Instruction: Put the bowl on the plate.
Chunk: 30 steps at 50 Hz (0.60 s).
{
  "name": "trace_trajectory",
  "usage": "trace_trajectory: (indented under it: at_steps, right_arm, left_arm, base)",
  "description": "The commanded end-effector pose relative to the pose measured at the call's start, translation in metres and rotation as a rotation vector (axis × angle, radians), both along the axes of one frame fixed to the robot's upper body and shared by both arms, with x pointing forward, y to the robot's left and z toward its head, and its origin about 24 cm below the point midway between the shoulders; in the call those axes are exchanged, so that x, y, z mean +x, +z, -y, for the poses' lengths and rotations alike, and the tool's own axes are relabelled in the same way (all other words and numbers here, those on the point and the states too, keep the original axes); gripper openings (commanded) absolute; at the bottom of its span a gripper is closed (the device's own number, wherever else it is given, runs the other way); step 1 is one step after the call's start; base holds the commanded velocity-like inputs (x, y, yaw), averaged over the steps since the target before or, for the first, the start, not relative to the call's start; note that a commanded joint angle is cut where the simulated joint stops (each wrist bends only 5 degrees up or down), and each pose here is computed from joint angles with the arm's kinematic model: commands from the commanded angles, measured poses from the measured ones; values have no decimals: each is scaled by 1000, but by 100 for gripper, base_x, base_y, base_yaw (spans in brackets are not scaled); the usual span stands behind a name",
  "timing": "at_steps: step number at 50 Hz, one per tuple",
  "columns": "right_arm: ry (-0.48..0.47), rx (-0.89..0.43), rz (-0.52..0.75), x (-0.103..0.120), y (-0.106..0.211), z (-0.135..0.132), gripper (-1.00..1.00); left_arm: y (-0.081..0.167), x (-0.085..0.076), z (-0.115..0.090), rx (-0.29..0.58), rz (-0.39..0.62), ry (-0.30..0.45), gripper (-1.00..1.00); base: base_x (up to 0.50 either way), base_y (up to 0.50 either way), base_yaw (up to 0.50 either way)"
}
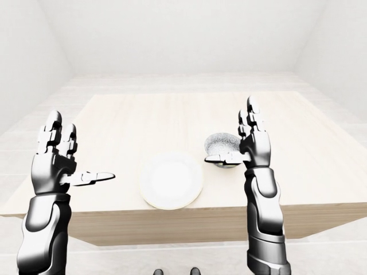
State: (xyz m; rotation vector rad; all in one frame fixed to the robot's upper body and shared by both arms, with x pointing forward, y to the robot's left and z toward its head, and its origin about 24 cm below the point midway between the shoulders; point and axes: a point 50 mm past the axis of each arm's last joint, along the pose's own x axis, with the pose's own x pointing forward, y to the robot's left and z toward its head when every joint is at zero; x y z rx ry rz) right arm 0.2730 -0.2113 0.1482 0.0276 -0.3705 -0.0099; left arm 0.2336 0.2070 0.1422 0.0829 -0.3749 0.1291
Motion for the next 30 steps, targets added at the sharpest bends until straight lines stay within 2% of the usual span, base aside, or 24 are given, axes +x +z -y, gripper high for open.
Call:
trace_trajectory:
  at_steps: [1, 2, 8, 15, 16, 18, 19, 20, 21, 22, 24, 27, 30]
  right_arm:
    - [-103, -115, -97, 12, -14, 12, 100]
    - [-154, -154, -122, 14, -18, 14, 100]
    - [-163, -181, -132, 13, -20, 15, 100]
    - [-173, -200, -78, 7, -8, 17, 100]
    - [-172, -203, -70, 6, -6, 17, 100]
    - [-181, -211, -50, 4, -1, 17, 100]
    - [-181, -212, -49, 4, -1, 17, 100]
    - [-184, -221, -32, 1, 3, 17, 100]
    - [-184, -222, -31, 1, 3, 17, 100]
    - [-184, -227, -12, -1, 7, 17, 100]
    - [-185, -234, 11, -4, 12, 17, 100]
    - [-188, -238, 27, -6, 15, 17, 100]
    - [-190, -246, 44, -8, 19, 17, 100]
  left_arm:
    - [-2, 3, -5, 4, -14, 19, 100]
    - [-3, 4, -5, 2, -16, 20, 100]
    - [-6, 7, -5, -4, -29, 20, 100]
    - [-8, 9, -7, 21, -47, 27, 100]
    - [-9, 10, -6, 47, -58, 21, 100]
    - [-17, 11, -2, 167, -112, 24, 100]
    - [-17, 11, -2, 167, -113, 25, 100]
    - [-19, 10, 0, 237, -135, 33, 100]
    - [-19, 10, -1, 238, -136, 35, 100]
    - [-18, 8, 0, 280, -139, 33, 100]
    - [-16, 6, -1, 312, -138, 35, 100]
    - [-16, 5, -2, 316, -142, 36, 100]
    - [-20, 5, -7, 331, -162, 69, 100]
  base:
    - [0, 0, 0]
    - [0, 0, 0]
    - [0, 0, 0]
    - [0, 0, 0]
    - [0, 0, 0]
    - [0, 0, 0]
    - [0, 0, 0]
    - [0, 0, 0]
    - [0, 0, 0]
    - [0, 0, 0]
    - [0, 0, 0]
    - [0, 0, 0]
    - [0, 0, 0]
